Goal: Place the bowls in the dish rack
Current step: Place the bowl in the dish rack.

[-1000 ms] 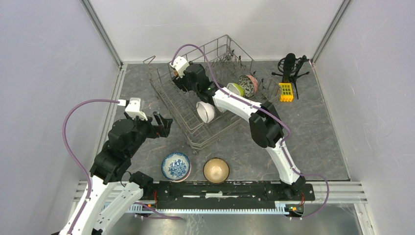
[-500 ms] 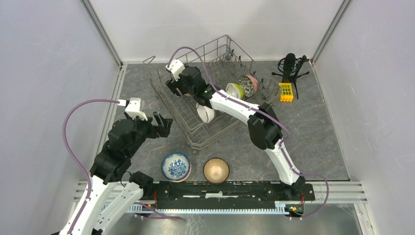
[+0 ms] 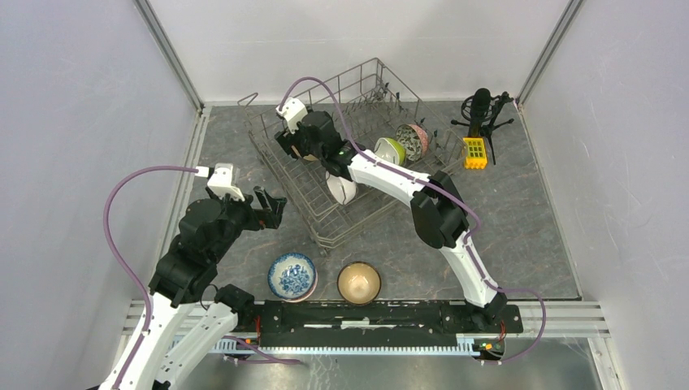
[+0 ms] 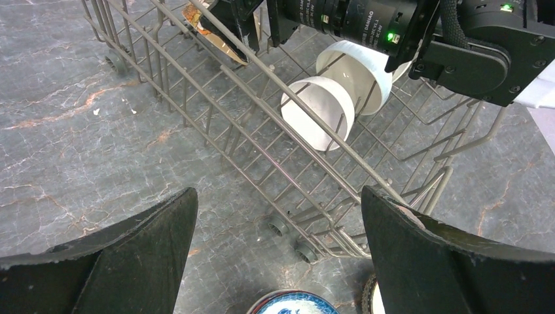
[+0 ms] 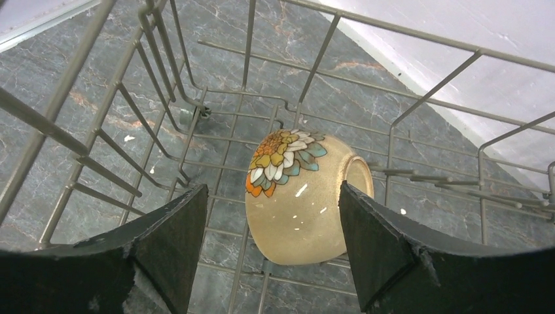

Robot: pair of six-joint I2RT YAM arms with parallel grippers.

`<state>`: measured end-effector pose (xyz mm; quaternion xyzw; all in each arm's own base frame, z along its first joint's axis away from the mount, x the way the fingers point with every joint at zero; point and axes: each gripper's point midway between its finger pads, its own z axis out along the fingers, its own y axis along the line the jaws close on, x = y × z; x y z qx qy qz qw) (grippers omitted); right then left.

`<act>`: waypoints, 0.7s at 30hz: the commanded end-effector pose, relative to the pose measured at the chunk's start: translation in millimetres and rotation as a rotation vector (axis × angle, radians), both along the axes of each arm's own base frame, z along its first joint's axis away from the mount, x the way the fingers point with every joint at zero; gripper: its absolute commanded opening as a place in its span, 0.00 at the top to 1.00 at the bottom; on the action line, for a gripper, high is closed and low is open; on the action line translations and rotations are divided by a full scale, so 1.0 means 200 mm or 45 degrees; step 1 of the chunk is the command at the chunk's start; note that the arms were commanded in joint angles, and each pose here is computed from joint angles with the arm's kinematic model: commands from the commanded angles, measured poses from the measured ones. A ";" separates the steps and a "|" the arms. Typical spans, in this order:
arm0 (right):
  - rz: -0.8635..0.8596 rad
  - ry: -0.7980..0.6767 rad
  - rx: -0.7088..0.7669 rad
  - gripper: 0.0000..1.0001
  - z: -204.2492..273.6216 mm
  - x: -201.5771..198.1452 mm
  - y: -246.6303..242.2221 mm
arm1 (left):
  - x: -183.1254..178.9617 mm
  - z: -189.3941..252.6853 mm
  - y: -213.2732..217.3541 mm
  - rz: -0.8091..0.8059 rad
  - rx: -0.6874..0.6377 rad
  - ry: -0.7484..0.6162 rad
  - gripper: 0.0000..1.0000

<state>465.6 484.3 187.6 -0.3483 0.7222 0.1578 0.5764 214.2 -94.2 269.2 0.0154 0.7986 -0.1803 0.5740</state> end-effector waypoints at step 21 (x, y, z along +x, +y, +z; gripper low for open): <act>-0.054 -0.107 -0.137 0.07 -0.07 0.09 -0.01 | 0.02 0.02 -0.01 -0.029 0.051 -0.039 0.00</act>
